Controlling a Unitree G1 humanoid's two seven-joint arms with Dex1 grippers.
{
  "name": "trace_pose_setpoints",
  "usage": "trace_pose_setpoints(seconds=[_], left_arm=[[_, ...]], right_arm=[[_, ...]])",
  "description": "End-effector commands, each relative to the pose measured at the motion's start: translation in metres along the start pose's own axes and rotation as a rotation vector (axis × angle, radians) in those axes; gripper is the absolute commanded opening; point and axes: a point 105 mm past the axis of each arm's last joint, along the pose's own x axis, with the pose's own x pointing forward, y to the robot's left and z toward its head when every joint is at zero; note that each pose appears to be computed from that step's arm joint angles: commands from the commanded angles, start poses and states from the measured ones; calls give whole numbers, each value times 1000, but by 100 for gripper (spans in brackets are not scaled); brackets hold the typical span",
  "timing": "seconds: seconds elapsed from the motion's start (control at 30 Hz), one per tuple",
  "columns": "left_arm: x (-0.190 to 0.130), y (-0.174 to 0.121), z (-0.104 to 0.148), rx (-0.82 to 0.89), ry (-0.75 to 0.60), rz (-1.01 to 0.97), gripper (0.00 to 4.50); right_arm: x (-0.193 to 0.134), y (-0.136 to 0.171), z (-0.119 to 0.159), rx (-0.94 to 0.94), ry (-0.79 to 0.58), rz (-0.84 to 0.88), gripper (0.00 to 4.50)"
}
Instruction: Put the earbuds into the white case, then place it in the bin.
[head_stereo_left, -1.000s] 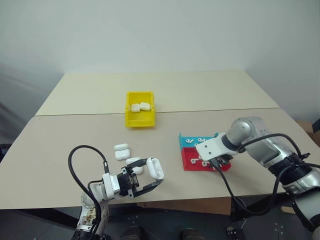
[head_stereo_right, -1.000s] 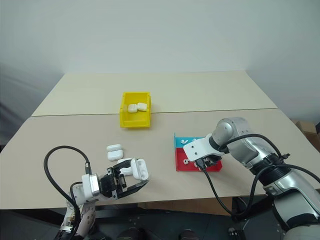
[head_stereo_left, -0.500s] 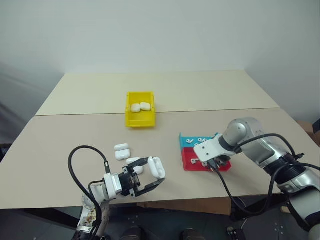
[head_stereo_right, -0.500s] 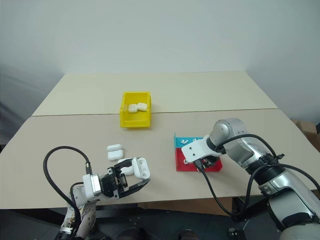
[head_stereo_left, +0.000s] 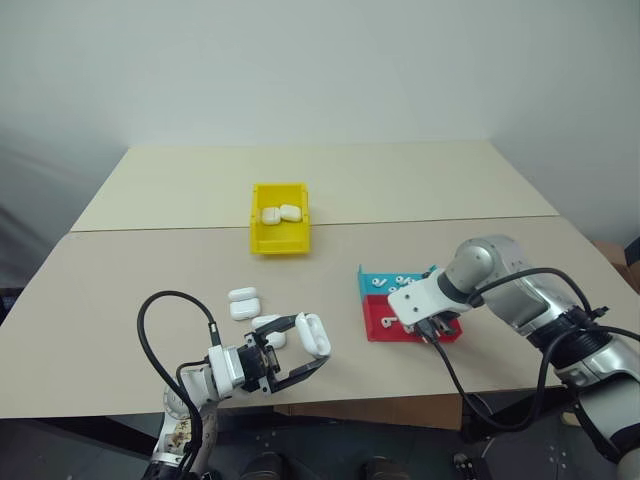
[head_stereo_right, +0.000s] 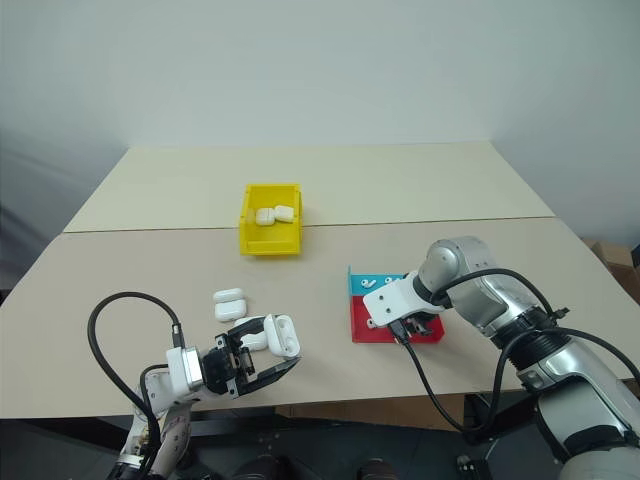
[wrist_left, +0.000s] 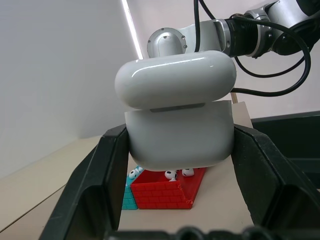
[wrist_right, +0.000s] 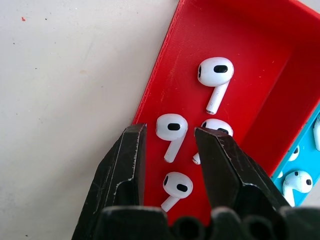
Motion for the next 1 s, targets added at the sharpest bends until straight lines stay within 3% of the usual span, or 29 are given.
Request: trace_pose_setpoints(seconds=[0.03, 0.63, 0.77, 1.0], left_arm=[[4, 1, 7, 31, -21, -7, 278], [4, 0, 7, 38, -8, 1, 278], [4, 1, 6, 37, -3, 2, 278], [4, 2, 6, 38, 1, 6, 278]], right_arm=[[-7, -3, 3, -20, -6, -10, 193], [-3, -4, -1, -19, 4, 9, 193], [-2, -5, 0, -23, -1, -1, 109], [-2, -6, -1, -24, 1, -7, 109]])
